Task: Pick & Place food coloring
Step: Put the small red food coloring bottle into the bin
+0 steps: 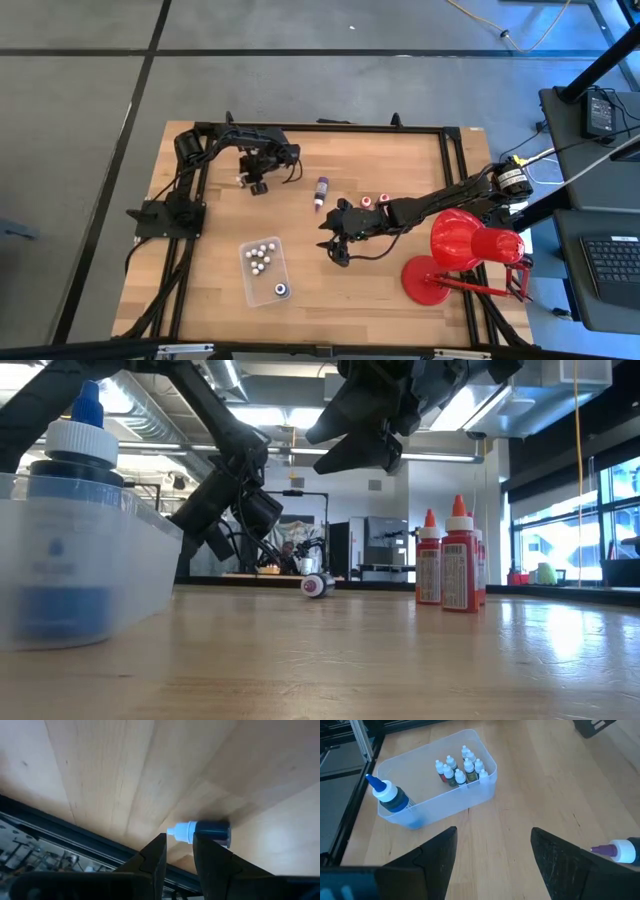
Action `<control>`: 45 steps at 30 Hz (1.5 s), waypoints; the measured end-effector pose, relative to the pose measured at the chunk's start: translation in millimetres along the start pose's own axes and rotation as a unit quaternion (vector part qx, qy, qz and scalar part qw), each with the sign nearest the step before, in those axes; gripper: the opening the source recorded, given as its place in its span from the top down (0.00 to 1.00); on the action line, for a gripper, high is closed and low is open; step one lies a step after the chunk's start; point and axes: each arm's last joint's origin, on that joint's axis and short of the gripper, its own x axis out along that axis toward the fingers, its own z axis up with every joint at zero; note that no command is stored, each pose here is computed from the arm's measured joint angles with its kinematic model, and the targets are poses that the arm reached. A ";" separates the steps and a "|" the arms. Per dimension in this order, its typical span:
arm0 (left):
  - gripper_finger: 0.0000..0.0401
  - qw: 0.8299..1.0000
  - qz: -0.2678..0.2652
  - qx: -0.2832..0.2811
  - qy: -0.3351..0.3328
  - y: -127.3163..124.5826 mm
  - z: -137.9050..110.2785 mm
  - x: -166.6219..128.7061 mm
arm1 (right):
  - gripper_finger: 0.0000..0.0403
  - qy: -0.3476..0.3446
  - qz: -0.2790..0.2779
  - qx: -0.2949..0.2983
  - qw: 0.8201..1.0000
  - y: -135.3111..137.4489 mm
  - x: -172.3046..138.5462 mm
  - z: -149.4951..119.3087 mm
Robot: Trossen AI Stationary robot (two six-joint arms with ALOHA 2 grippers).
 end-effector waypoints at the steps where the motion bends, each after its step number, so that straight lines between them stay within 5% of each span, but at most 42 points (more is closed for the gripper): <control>1: 0.77 1.000 0.000 -0.006 0.000 0.0 -0.1 0.0 | 0.37 0.000 0.000 0.000 1.000 0.0 0.0 0.0; 18: 0.64 0.999 -0.001 -0.038 0.008 0.0 -1.7 0.0 | 0.37 0.013 0.011 0.001 1.000 0.4 0.0 -2.0; 34: 0.53 0.998 0.001 0.022 0.060 0.2 -12.3 -1.0 | 0.37 0.013 0.012 0.001 1.000 0.4 0.0 -1.9; 40: 0.53 1.000 -0.017 -0.007 -0.007 5.2 -28.2 -22.2 | 0.37 0.021 0.012 -0.001 1.000 0.2 -0.1 -3.4; 45: 0.52 0.987 -0.070 -0.055 -0.136 14.6 -61.7 -57.4 | 0.37 0.037 0.006 -0.004 0.999 -1.0 -0.4 -6.3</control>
